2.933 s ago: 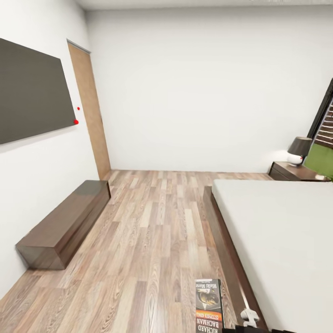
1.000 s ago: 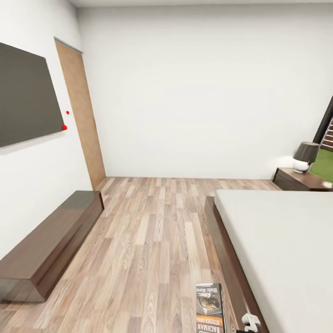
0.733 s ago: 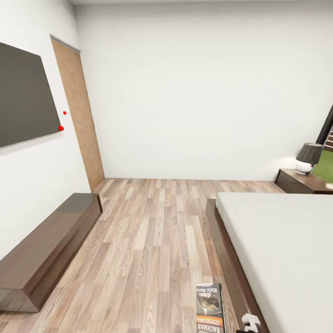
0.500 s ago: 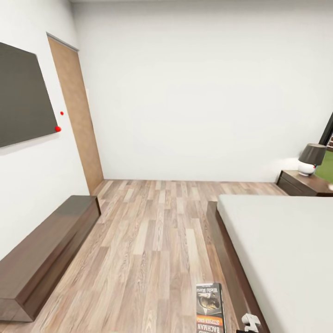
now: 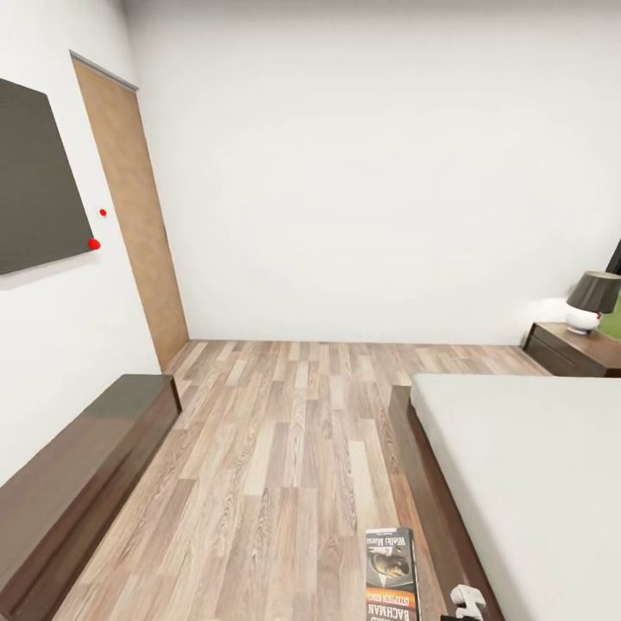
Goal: In the bedroom, move the book from the bed onto either nightstand, and place the two sandals side by side next to the bed.
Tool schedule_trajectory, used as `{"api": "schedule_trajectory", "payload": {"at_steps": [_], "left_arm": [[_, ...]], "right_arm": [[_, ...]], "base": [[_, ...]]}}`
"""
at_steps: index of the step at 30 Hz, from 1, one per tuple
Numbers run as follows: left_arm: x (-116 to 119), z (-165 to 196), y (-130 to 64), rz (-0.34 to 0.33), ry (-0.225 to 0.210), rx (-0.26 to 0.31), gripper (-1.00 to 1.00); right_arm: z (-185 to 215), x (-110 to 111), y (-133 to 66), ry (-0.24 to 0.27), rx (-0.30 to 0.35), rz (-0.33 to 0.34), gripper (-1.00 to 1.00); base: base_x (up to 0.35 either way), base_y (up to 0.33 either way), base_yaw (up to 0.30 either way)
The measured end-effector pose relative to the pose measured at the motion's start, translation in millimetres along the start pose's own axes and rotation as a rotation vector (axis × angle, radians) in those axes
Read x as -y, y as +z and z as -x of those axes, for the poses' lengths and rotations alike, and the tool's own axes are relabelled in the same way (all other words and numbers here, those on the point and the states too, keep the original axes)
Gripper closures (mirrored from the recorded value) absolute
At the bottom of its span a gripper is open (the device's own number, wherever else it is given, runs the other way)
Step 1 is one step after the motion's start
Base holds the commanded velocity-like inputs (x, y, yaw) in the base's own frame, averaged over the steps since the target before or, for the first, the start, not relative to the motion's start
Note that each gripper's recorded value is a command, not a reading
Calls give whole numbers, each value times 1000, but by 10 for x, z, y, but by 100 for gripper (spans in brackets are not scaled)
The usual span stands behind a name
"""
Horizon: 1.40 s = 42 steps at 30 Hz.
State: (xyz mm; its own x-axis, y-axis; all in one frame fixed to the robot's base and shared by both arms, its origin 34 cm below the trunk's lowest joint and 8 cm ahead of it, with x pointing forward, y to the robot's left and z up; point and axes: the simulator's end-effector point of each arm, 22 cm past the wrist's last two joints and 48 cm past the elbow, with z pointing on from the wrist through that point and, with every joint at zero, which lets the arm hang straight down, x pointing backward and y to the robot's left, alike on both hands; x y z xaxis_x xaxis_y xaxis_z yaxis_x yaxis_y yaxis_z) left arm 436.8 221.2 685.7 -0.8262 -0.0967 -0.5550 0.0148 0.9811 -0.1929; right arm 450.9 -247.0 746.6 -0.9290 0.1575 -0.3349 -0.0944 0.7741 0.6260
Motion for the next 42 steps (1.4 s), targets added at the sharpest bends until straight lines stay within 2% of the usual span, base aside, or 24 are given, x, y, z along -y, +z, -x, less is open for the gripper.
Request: {"api": "schedule_trajectory", "payload": {"at_steps": [13,42], "left_arm": [[0,0,0,0,1,0,-100],[0,0,0,0,1,0,-100]], "right_arm": [[0,2,-1,0,0,0,100],[0,0,0,0,0,0,100]], "base": [[328,0,-71],[328,0,-2]]}}
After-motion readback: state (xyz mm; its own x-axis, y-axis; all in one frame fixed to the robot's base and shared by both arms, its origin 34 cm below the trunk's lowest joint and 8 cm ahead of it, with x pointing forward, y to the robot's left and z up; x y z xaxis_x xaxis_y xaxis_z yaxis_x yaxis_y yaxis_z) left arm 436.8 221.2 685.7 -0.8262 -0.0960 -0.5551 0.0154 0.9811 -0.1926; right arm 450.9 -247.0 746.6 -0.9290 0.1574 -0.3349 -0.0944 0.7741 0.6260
